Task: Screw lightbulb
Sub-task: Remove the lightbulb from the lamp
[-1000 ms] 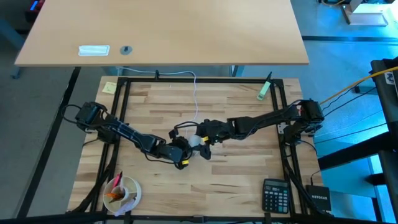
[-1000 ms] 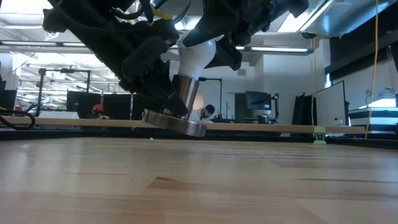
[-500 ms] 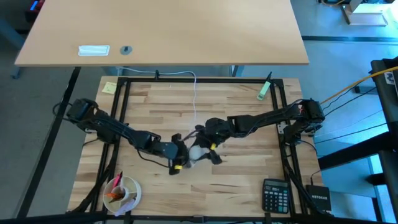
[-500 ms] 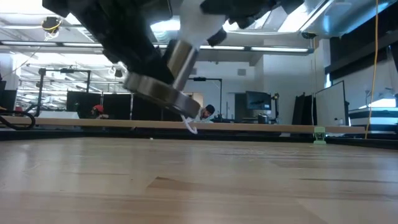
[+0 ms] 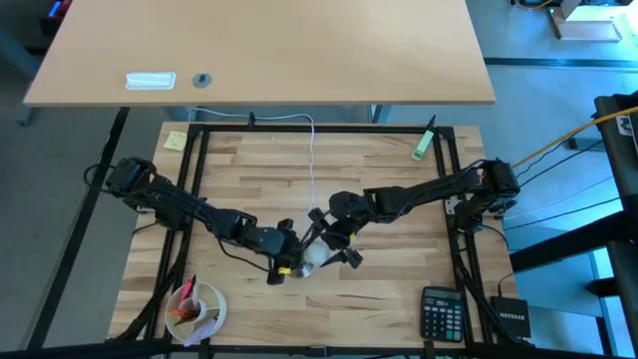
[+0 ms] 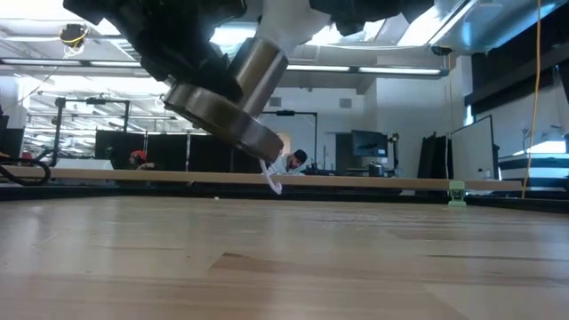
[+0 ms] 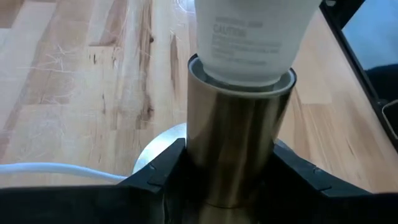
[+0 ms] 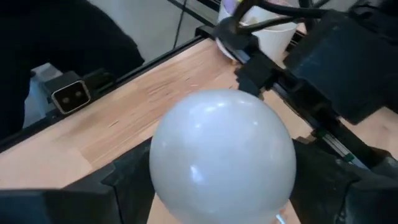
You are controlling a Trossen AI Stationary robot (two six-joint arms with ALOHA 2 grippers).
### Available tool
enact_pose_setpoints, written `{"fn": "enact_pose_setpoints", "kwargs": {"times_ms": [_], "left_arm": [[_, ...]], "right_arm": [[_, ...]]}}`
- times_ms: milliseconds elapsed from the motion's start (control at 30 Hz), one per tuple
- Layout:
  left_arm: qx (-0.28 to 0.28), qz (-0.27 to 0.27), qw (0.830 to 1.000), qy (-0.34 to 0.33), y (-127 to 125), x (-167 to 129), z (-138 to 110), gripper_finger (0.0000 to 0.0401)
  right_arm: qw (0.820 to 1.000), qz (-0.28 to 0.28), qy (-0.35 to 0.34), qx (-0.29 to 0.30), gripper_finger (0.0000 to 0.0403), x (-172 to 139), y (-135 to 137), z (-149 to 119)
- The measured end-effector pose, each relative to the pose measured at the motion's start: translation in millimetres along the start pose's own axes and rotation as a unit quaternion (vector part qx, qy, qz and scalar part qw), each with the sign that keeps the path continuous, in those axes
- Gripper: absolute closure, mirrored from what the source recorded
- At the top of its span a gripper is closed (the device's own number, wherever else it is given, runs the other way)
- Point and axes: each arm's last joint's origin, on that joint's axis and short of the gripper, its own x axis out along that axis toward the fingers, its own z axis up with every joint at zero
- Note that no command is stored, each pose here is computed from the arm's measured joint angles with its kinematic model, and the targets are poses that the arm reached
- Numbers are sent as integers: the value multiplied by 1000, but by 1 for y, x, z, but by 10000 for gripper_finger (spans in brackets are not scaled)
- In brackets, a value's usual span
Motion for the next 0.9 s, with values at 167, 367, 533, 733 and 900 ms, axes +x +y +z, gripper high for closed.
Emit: {"fn": "enact_pose_setpoints", "kwargs": {"times_ms": [167,367,533,733,900], "left_arm": [[-6,8,1000,-5,1,0,1,241],[-15,28,999,4,2,0,-1,241],[-37,51,997,32,5,0,-8,241],[-53,66,996,36,6,0,-9,241],[-57,82,994,36,7,-1,-10,241]], "right_arm": [[999,-17,-7,50,80,-1,-3,2],[993,-29,22,111,74,-16,-5,24],[970,-49,115,208,73,-39,-7,48],[915,-143,185,329,73,-51,-7,48],[863,-178,148,450,72,-44,-10,37]]}}
